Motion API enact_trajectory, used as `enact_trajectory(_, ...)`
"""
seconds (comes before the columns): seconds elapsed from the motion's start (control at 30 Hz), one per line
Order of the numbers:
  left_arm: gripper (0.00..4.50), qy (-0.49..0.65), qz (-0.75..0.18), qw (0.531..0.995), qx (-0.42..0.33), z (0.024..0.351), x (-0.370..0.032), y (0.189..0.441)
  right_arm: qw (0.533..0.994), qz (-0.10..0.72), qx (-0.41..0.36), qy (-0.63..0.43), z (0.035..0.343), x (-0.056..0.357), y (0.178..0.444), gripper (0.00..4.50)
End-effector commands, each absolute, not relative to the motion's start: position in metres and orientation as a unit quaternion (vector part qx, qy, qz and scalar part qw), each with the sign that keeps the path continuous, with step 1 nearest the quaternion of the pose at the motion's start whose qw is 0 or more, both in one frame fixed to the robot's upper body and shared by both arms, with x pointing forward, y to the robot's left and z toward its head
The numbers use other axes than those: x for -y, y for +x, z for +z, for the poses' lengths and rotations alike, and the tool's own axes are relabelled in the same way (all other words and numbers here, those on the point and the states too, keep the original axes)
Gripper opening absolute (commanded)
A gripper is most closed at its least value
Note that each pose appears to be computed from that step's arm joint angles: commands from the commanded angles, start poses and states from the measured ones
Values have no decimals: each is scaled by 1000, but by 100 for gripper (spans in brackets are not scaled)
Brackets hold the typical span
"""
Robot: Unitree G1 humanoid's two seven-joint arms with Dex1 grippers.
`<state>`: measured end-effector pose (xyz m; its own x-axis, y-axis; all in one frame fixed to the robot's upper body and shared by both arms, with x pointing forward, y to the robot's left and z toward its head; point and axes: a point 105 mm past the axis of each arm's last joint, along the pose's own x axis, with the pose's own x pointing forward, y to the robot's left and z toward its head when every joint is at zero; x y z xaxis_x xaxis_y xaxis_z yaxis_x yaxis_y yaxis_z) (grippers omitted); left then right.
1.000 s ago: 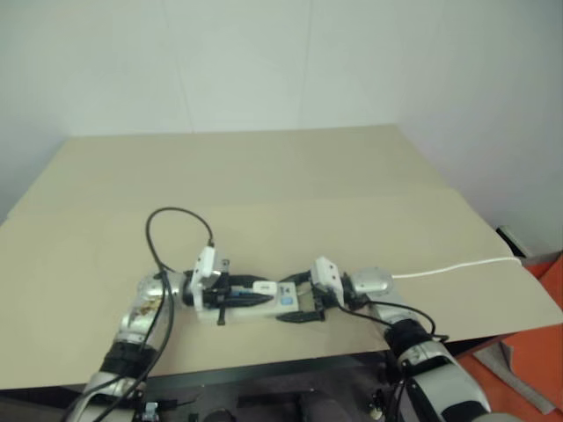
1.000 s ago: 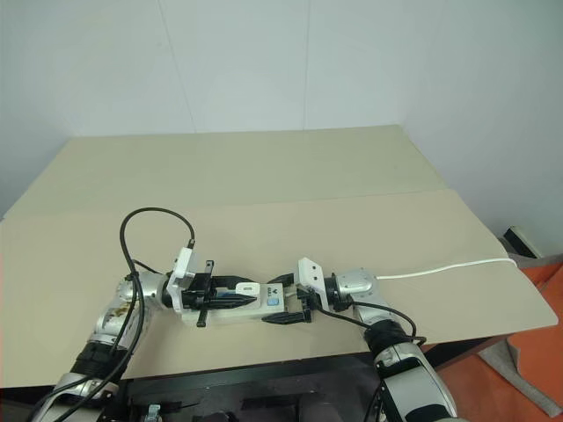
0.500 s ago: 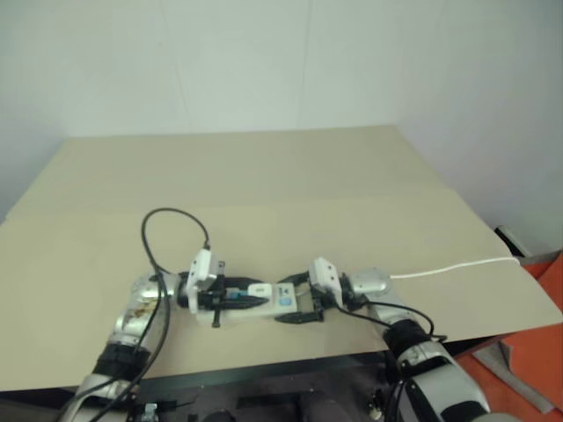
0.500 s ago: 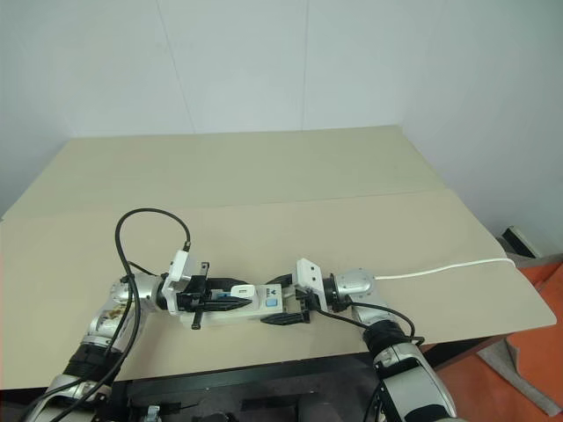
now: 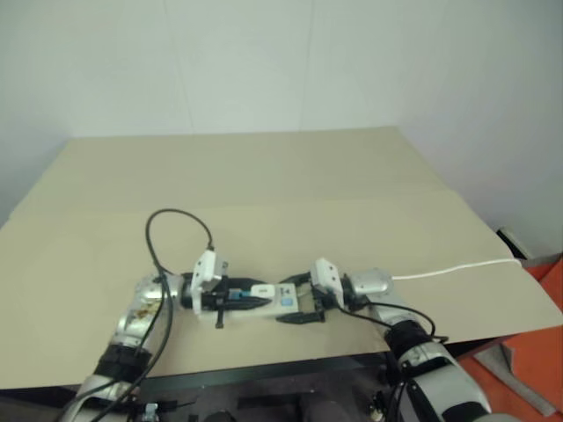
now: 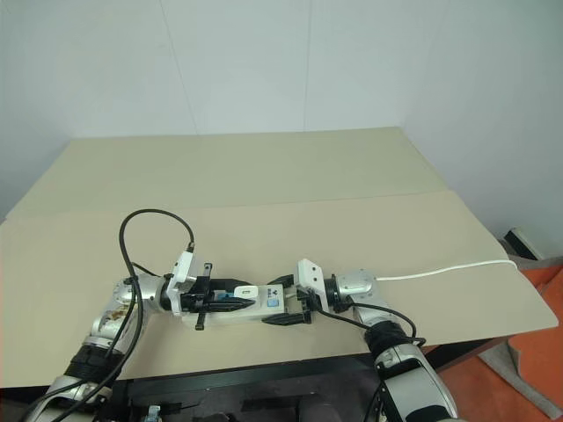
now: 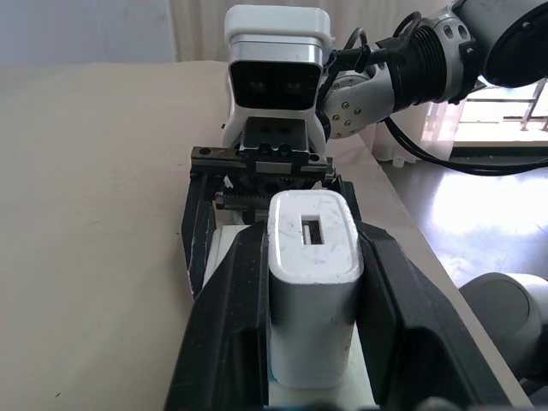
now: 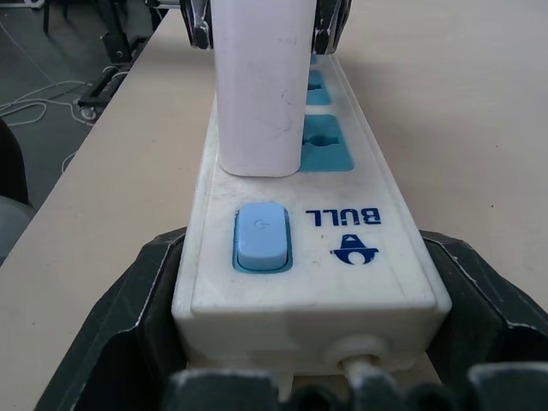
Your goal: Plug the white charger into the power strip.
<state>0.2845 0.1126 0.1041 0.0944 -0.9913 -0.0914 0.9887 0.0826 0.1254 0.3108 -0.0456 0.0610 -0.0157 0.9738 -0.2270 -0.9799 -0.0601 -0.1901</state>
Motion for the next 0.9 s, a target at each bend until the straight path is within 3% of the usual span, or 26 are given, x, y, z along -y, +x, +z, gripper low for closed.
enact_trajectory(0.03,102,88,-662,742,-54,80,-123,281,676,720,-74,-136,32,51,299,342)
enact_trajectory(0.13,102,87,-660,744,-55,81,-124,282,676,720,-74,-137,32,51,298,342)
enact_trajectory(0.33,305,65,-664,744,-41,95,-121,284,675,721,-73,-135,31,49,298,342)
enact_trajectory(0.5,445,61,-661,748,-12,110,-116,290,676,721,-71,-133,32,48,297,342)
enact_trajectory(0.73,445,81,-666,741,38,176,-135,300,681,717,-68,-130,32,46,296,342)
enact_trajectory(0.83,450,90,-653,751,37,197,-152,304,685,714,-69,-129,32,47,296,438)
enact_trajectory(0.9,450,104,-638,762,44,208,-166,307,684,715,-71,-126,33,49,295,445)
